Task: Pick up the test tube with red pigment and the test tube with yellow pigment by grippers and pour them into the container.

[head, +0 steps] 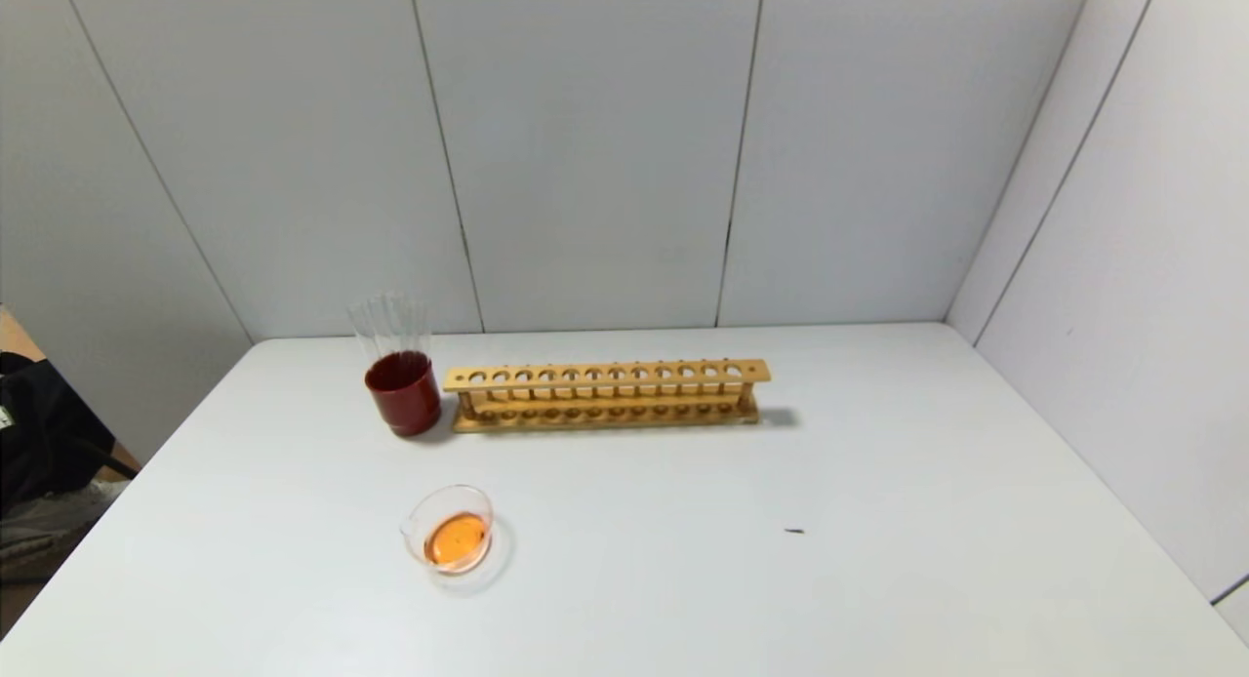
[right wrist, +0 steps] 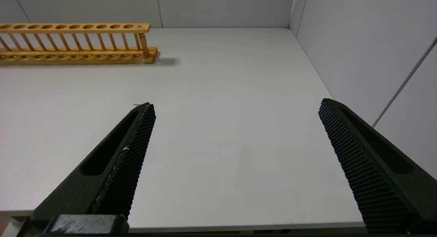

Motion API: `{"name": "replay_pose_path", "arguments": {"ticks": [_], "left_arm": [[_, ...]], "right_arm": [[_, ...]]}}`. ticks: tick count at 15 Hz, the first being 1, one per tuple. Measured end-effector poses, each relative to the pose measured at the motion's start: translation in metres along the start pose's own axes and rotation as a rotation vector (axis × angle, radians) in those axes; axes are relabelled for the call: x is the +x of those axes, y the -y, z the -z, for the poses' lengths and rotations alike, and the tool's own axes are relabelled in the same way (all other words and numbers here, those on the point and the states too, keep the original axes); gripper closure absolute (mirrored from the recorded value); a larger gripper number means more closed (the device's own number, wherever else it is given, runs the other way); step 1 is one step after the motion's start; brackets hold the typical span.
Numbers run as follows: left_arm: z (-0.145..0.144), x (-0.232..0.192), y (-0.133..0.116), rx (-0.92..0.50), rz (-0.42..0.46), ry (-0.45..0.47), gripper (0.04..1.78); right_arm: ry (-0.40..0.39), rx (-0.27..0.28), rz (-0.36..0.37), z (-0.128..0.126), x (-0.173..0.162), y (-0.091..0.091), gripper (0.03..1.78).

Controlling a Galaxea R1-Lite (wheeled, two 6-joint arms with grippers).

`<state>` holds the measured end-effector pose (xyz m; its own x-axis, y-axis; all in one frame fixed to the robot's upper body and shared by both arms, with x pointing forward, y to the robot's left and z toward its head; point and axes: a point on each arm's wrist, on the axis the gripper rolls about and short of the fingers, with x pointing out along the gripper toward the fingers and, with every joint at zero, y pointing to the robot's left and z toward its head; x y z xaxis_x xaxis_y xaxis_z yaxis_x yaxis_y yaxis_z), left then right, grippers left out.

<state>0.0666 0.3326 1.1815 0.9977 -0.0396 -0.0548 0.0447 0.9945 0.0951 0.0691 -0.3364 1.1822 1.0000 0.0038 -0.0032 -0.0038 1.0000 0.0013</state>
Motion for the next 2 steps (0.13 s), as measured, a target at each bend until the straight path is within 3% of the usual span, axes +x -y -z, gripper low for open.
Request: {"name": "replay_pose_path", "arguments": {"ticks": [2], "left_arm": [[0.0001, 0.0000, 0.0000, 0.000, 0.000, 0.000, 0.07]], "right_arm": [[0.000, 0.000, 0.000, 0.0000, 0.0000, 0.0000, 0.06]]}}
